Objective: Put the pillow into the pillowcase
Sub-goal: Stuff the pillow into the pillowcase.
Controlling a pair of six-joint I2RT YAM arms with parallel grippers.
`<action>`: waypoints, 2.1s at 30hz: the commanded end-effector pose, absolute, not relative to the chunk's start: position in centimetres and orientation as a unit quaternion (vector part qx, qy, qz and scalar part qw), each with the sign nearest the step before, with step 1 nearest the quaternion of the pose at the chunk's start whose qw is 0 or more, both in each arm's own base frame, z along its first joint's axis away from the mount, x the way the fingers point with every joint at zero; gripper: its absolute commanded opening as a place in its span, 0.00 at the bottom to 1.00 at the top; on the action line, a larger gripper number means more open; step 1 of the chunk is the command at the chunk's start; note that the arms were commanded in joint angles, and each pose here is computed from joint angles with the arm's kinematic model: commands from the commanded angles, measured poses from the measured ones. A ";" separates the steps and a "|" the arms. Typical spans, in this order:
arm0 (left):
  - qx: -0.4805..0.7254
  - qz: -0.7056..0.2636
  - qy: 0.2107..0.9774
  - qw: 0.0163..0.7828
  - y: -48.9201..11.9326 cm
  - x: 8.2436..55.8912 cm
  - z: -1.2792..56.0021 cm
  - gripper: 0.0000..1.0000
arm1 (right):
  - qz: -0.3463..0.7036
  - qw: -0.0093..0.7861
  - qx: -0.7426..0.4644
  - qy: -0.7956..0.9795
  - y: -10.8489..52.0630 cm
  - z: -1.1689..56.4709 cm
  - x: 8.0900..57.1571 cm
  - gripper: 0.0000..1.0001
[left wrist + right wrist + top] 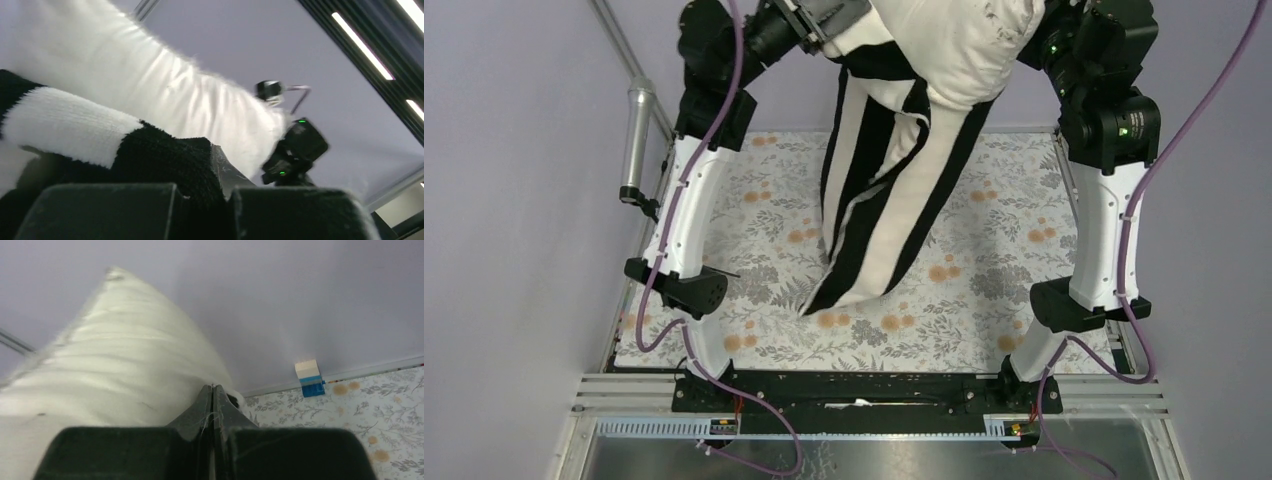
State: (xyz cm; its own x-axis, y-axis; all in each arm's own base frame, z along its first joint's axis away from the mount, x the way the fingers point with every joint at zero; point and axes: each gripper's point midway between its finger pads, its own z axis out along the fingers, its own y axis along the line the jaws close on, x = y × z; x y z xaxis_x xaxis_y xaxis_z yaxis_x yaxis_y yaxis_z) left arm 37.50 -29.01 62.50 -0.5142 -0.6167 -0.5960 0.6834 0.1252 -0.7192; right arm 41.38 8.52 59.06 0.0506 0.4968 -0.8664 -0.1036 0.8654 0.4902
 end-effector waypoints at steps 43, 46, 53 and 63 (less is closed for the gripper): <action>0.024 -0.611 0.556 0.563 -23.0 38.5 62.3 0.00 | 0.345 0.603 -0.285 0.661 21.8 53.9 26.8 0.56; 0.037 -0.613 0.556 0.560 -23.1 37.6 62.4 0.00 | 0.354 0.585 -0.305 0.663 24.9 54.2 28.4 0.57; 0.061 -0.617 0.554 0.556 -23.4 36.4 62.7 0.00 | 0.321 0.579 -0.289 0.692 27.3 52.4 32.4 0.62; 0.056 -0.616 0.551 0.561 -22.5 37.2 62.9 0.00 | 0.285 0.551 -0.284 0.731 26.8 49.2 33.7 0.68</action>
